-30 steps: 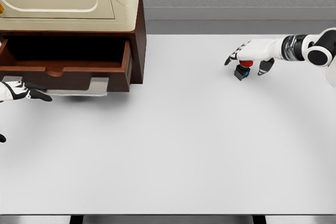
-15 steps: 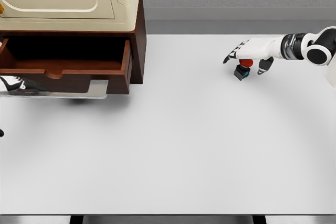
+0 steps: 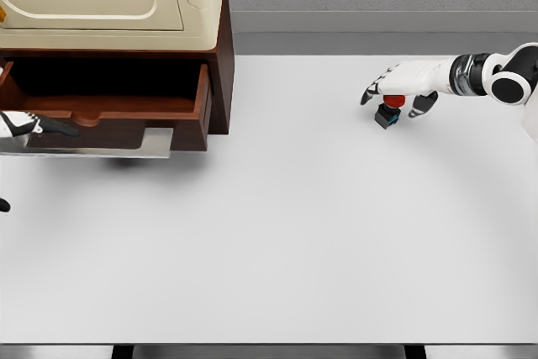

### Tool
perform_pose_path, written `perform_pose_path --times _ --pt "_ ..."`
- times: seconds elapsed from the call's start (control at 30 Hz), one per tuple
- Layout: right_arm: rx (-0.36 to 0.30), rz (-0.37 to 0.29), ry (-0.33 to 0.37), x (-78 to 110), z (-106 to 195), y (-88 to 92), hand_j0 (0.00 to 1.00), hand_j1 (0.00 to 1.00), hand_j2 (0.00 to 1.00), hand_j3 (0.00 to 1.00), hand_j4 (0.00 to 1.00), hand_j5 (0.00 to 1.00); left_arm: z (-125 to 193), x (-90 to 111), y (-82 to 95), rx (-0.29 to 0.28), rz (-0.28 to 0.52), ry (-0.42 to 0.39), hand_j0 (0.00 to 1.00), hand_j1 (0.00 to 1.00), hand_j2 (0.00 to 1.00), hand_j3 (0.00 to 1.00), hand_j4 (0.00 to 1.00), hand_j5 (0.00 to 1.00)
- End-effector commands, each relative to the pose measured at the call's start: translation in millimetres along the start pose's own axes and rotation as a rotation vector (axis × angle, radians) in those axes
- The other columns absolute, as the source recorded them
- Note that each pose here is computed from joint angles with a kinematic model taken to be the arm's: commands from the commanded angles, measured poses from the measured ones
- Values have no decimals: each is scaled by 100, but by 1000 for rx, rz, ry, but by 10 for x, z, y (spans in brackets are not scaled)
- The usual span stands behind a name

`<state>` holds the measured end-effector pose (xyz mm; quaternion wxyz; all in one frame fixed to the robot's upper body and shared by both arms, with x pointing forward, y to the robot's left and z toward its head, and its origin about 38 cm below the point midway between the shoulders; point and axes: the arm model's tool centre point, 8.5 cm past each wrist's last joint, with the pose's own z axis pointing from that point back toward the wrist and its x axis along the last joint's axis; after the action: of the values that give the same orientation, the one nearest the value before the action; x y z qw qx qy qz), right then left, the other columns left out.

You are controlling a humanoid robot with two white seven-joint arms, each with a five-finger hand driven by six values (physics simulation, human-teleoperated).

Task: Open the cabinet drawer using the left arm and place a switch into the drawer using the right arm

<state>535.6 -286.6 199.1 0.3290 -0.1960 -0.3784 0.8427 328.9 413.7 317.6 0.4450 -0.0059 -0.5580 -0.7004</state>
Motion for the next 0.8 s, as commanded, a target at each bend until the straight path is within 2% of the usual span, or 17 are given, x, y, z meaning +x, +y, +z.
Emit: perform_pose_path --times 0.0,0.13,0.17,0.23,0.27,0.3,0.4,0.57,0.67,0.77 --pt "-4 -7 1 -8 7 -3 67 67 67 67 67 67 49 37 80 41 30 -16 100 100 100 100 100 100" --pt "-6 -7 1 -10 10 -11 65 65 65 65 65 65 150 101 306 143 63 -57 100 100 100 100 100 100" --pt "-6 -7 1 -10 10 -11 65 65 65 65 65 65 207 76 355 158 56 -40 100 100 100 100 100 100" --pt "-5 -10 2 -16 13 3 65 65 65 65 65 65 356 -10 492 230 72 -18 100 100 100 100 100 100" --pt "-4 -11 3 -19 13 6 68 68 68 68 68 68 408 -69 528 263 91 -13 100 100 100 100 100 100" --pt "-3 -10 4 -20 13 7 72 72 72 72 72 72 417 -62 581 278 78 -17 100 100 100 100 100 100" --pt "-3 -10 4 -20 13 7 72 72 72 72 72 72 539 -136 628 303 76 23 100 100 100 100 100 100" --pt "0 -8 3 -16 8 14 71 71 71 71 71 71 547 -134 643 309 76 21 100 100 100 100 100 100" --pt "-4 -13 0 -13 9 9 54 54 54 54 54 54 564 -127 652 312 75 23 100 100 100 100 100 100" --pt "-6 -15 -2 -12 9 8 54 54 54 54 54 54 564 -127 652 312 75 23 100 100 100 100 100 100"
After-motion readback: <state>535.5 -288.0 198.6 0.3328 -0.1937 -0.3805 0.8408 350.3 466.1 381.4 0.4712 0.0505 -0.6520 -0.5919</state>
